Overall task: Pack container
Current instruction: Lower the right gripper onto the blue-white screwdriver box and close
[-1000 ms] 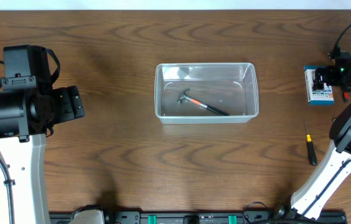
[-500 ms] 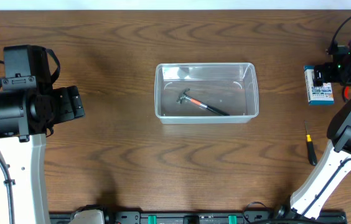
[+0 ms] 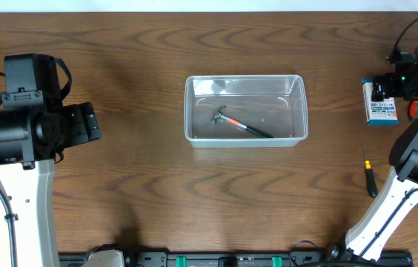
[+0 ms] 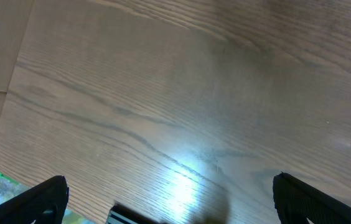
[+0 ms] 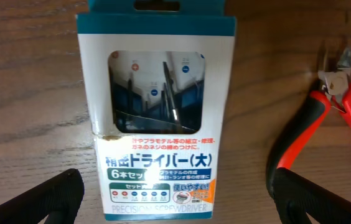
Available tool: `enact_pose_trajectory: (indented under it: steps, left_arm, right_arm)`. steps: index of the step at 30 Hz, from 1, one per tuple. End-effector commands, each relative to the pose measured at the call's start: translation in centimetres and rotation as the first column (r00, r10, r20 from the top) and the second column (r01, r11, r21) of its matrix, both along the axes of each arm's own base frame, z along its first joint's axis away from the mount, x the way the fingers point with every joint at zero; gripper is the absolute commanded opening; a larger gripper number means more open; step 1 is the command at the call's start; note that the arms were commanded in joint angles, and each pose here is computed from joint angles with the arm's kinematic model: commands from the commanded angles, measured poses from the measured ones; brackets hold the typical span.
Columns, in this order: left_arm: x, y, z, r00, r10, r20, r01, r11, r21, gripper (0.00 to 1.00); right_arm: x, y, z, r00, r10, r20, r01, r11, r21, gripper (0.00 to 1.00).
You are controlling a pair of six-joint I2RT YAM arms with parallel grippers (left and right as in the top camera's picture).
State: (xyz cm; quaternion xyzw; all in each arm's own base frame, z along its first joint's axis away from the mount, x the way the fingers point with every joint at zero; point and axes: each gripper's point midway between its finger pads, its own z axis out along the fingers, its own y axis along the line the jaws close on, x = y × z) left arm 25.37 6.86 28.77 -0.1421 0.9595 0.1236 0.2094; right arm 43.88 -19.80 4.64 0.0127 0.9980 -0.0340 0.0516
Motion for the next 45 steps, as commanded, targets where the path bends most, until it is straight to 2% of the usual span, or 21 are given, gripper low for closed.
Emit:
enact_pose_trajectory:
  steps: [1,45]
  left_arm:
    - [0.0,0.3,0.2,1.000,0.016,0.006,-0.016,1.000,0.004,0.98]
    - [0.0,0.3,0.2,1.000,0.017,0.006,-0.017,1.000,0.004,0.98]
  right_arm:
    - [0.9,1.1,-0.4,0.999,0.040,-0.002,-0.040,0.999,0.002,0.99]
    - [1.2,0.8,-2.0,1.000,0.010,-0.007,-0.010,1.000,0.009,0.99]
